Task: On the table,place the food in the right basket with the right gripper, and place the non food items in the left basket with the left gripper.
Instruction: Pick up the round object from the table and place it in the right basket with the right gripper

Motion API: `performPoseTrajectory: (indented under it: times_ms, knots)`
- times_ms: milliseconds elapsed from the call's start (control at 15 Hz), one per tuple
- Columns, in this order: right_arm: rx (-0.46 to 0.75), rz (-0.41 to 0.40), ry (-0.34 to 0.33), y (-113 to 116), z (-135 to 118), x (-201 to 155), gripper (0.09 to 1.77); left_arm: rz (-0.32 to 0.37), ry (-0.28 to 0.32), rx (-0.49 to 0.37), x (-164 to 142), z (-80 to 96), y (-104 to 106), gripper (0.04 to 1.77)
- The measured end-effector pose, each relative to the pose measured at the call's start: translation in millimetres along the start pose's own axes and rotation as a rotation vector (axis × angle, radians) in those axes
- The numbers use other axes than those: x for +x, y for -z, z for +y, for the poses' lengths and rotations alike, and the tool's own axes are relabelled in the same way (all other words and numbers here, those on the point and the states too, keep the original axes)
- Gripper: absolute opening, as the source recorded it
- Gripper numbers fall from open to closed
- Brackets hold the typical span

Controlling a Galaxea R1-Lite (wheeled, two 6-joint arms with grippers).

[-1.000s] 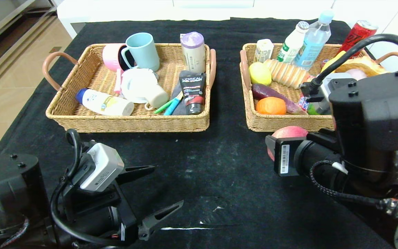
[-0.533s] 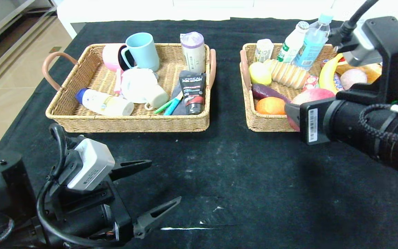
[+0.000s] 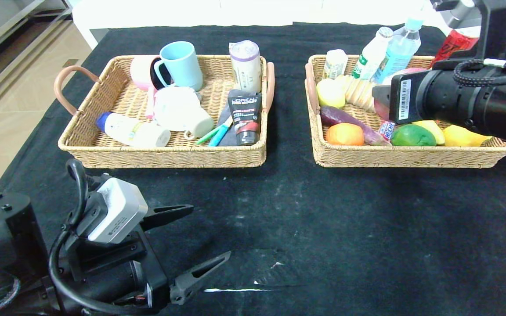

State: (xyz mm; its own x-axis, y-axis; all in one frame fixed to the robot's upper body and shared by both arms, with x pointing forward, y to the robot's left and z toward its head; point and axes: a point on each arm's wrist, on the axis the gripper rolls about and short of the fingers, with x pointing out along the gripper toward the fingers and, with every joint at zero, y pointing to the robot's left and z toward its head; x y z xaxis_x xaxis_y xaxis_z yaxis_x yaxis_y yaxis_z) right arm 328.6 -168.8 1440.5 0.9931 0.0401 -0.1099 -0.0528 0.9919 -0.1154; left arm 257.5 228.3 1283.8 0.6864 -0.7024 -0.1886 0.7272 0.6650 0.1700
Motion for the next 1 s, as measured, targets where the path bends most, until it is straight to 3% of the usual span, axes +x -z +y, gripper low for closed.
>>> performPoseTrajectory:
  times_ms: [267, 600, 1000]
  knots:
    - [0.025, -0.001, 0.041, 0, -12, 35, 1.08, 0.001, 0.001, 0.002, 0, 0.0, 0, 1.72]
    - [0.050, -0.030, 0.061, 8, -10, 74, 1.08, 0.000, -0.001, 0.002, 0, 0.1, 0, 1.72]
    - [0.038, 0.003, 0.099, 22, -11, 101, 1.13, 0.000, 0.002, 0.002, 0, -0.1, 0, 1.72]
